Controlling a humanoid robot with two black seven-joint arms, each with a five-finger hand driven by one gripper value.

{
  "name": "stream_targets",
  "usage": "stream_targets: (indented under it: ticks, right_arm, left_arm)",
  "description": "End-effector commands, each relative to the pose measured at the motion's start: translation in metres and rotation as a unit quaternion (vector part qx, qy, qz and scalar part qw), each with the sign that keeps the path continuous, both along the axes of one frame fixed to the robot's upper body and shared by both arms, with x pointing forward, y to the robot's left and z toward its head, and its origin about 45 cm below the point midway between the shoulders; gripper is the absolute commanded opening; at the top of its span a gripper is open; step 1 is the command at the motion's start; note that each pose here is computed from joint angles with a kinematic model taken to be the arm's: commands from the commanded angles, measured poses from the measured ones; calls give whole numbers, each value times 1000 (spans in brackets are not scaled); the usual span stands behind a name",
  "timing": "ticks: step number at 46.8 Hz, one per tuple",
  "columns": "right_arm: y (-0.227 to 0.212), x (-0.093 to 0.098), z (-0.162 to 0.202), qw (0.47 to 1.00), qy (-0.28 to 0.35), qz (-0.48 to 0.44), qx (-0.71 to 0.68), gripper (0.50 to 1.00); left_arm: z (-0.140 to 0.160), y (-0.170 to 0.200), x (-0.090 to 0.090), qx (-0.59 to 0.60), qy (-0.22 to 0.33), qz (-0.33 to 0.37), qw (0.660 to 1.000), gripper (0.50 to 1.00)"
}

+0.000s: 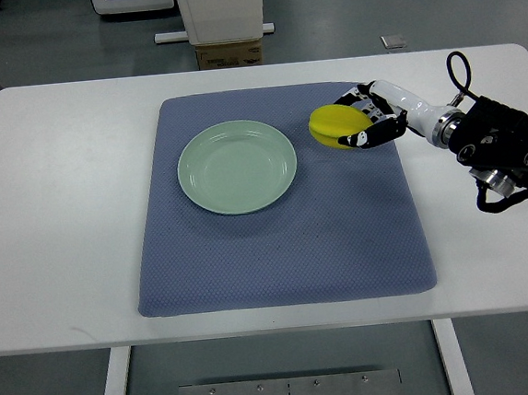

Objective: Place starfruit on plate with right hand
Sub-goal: 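Close the right hand and lift the starfruit off the mat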

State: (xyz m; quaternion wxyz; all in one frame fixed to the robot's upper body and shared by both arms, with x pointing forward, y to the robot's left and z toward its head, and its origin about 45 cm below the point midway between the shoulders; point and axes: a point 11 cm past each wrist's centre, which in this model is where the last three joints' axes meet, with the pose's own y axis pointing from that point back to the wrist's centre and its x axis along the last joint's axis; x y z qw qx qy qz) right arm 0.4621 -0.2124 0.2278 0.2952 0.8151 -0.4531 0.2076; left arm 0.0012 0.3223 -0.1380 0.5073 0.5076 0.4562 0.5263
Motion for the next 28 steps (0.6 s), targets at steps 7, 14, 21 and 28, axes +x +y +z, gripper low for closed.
stream_targets:
  ticks: [7, 14, 21, 28]
  right_arm:
    - [4, 3, 7, 1000, -14, -4, 14, 500]
    - [3, 3, 10, 1000, -15, -6, 19, 500]
    - [2, 2, 10, 1000, -14, -4, 21, 500]
    - [1, 3, 17, 999, -22, 2, 26, 500]
  left_arm:
    - [0, 0, 0, 0, 0, 0, 1000, 1000]
    - [0, 0, 0, 0, 0, 0, 1000, 1000]
    - [0, 0, 0, 0, 0, 0, 1000, 1000]
    - [0, 0, 0, 0, 0, 0, 1000, 1000]
